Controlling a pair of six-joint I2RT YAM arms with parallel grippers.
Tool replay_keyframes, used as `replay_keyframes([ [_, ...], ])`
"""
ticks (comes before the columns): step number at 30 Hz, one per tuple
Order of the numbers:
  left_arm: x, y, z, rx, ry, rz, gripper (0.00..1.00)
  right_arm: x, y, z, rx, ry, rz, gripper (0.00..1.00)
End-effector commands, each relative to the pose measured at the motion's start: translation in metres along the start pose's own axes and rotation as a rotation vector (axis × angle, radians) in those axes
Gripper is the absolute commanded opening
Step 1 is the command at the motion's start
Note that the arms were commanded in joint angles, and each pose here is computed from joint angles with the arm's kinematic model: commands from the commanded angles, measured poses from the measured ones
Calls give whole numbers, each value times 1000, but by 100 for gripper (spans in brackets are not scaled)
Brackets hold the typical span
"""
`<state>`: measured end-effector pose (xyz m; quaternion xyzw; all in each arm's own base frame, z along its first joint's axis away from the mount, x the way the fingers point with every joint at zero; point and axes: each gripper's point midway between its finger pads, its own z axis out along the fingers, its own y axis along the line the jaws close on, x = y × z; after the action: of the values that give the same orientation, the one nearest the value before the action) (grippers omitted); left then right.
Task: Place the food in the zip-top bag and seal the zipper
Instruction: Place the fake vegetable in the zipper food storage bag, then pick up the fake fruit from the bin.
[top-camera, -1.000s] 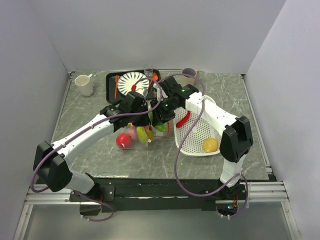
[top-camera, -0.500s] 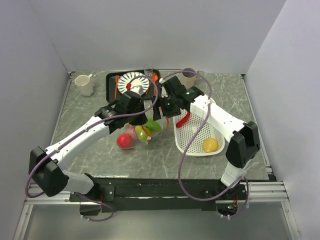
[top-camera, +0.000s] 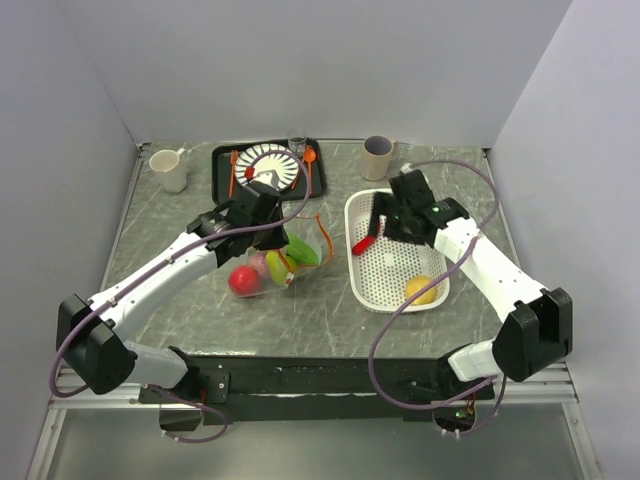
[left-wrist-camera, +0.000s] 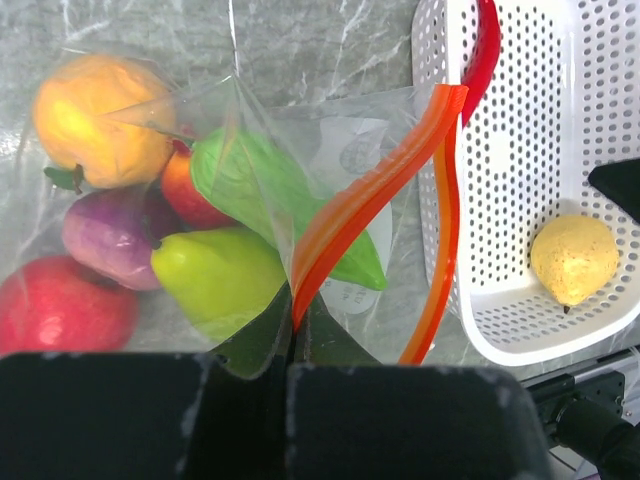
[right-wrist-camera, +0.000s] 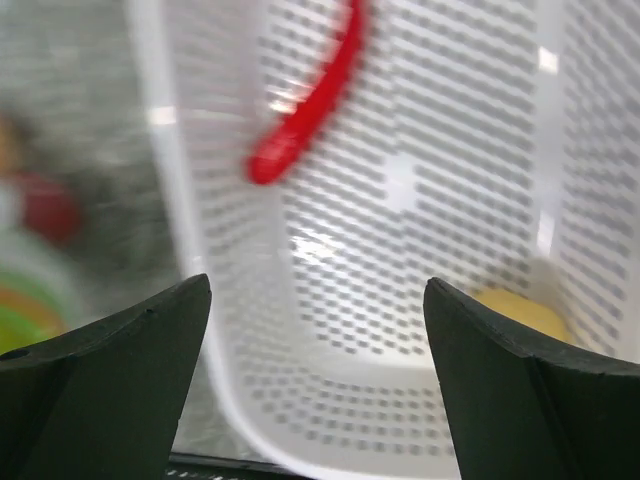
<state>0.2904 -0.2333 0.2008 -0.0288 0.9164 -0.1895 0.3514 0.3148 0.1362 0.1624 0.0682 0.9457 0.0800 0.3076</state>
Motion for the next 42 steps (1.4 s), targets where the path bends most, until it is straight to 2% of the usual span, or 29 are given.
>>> replay_keyframes([
  [1,-11,-14,-2,51,-22,-9,1,13,-37,-8,120,-2,32,94],
  [6,-11,-17,0,61,-14,-1,1,42,-73,-13,289,80,22,95],
  [11,-9,-16,2,62,-5,11,1,62,-89,-20,358,107,65,94],
  [15,-9,-14,0,56,-17,4,1,71,-101,-27,405,139,31,96],
  [20,-11,-16,1,62,-18,7,1,81,-95,-13,366,191,9,97],
  [30,-8,-9,-1,38,-21,12,1,113,-106,14,419,302,-6,99],
  [36,-8,-9,1,35,-10,19,1,118,-104,27,407,326,-21,98],
  [42,-7,-6,-1,25,-20,17,1,113,-102,35,403,322,-31,88],
])
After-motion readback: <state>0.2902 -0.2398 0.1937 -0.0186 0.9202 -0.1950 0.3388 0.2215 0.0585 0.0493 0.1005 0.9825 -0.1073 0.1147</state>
